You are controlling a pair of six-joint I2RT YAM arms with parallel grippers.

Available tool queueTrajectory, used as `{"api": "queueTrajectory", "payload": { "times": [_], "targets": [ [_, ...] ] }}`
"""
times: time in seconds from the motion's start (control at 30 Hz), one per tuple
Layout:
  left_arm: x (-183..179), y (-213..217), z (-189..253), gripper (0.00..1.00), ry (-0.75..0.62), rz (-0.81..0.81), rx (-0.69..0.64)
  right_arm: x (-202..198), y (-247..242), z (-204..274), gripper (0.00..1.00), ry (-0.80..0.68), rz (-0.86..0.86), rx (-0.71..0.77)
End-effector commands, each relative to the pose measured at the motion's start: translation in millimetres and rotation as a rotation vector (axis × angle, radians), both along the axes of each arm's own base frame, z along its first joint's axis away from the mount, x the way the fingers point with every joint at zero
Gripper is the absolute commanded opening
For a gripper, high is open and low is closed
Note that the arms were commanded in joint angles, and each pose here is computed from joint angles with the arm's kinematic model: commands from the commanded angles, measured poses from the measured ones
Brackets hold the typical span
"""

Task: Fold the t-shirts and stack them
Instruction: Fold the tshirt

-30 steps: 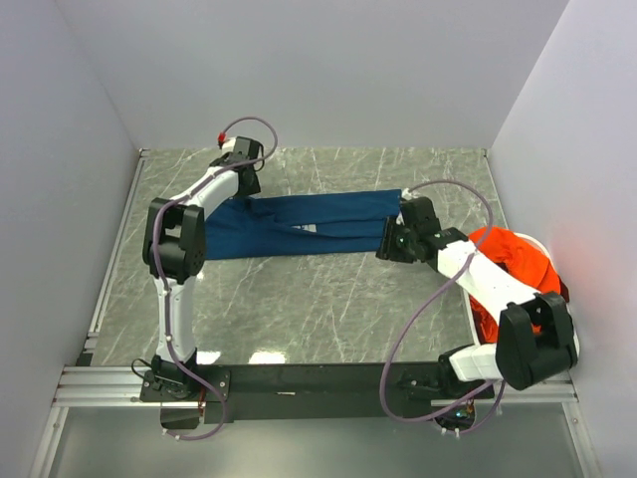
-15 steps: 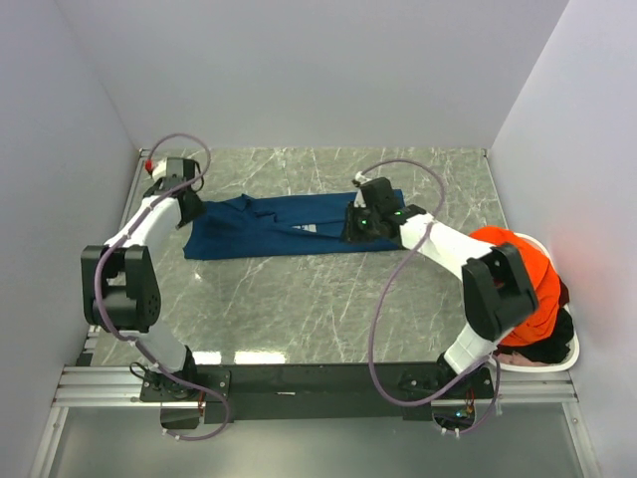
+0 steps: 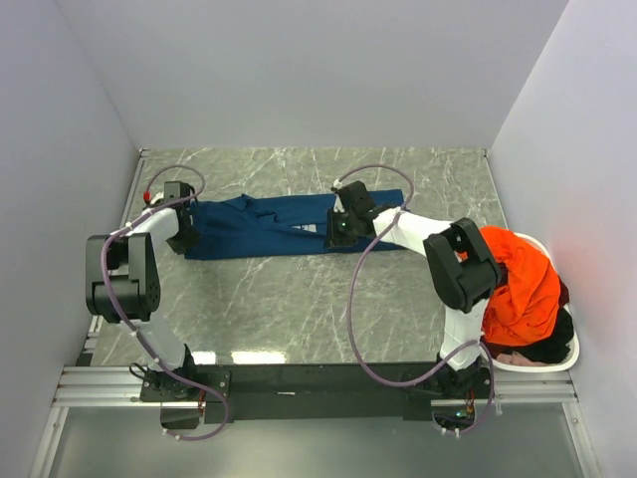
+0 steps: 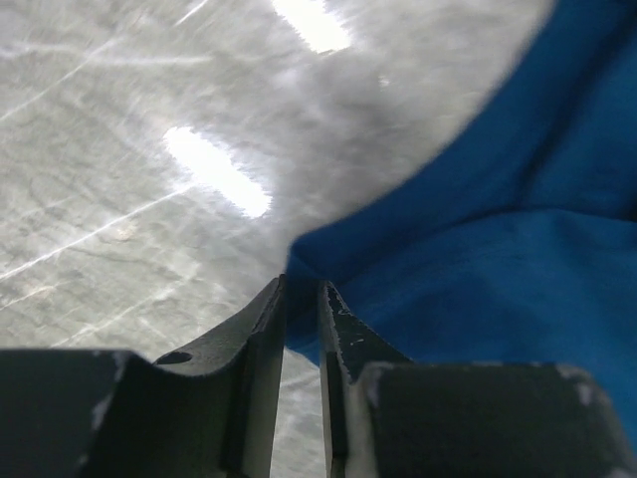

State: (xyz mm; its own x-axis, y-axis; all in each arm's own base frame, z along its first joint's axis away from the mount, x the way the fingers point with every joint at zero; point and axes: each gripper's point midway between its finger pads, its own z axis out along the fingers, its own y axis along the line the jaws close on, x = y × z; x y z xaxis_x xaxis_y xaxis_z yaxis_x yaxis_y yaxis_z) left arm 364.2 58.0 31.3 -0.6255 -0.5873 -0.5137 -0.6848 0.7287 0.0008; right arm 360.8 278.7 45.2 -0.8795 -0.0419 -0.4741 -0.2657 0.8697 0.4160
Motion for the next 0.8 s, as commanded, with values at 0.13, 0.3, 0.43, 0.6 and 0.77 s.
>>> {"api": "queueTrajectory", "payload": {
  "times": [0.13,0.3,0.43,0.6,0.77],
  "targets": [
    [-21.6,17.1,-15.1,0.24,0.066,0.060,0.021,36.8,8.4,-5.6,0.18,-0.029,-0.050,0.026],
    [-21.7,16.8,-19.1,0.25,0.074,0.060,0.016,50.7,-1.2,-10.2,0.18,-0.016,-0.091,0.042],
    [-21.3,18.5,-17.8,0.25,0.073,0.061,0.025,67.2,-20.1,-11.1,0.19,-0.006,-0.141,0.038],
    [-19.6,16.2,-14.9,0.25,0.057,0.058,0.013,109.9,-53.5,-3.5,0.20,-0.027,-0.266,0.039],
    [-16.5,13.6,-5.6,0.28,0.029,0.060,-0.003,139.8,-88.3,7.3,0.23,-0.043,-0.393,0.011]
  ]
}}
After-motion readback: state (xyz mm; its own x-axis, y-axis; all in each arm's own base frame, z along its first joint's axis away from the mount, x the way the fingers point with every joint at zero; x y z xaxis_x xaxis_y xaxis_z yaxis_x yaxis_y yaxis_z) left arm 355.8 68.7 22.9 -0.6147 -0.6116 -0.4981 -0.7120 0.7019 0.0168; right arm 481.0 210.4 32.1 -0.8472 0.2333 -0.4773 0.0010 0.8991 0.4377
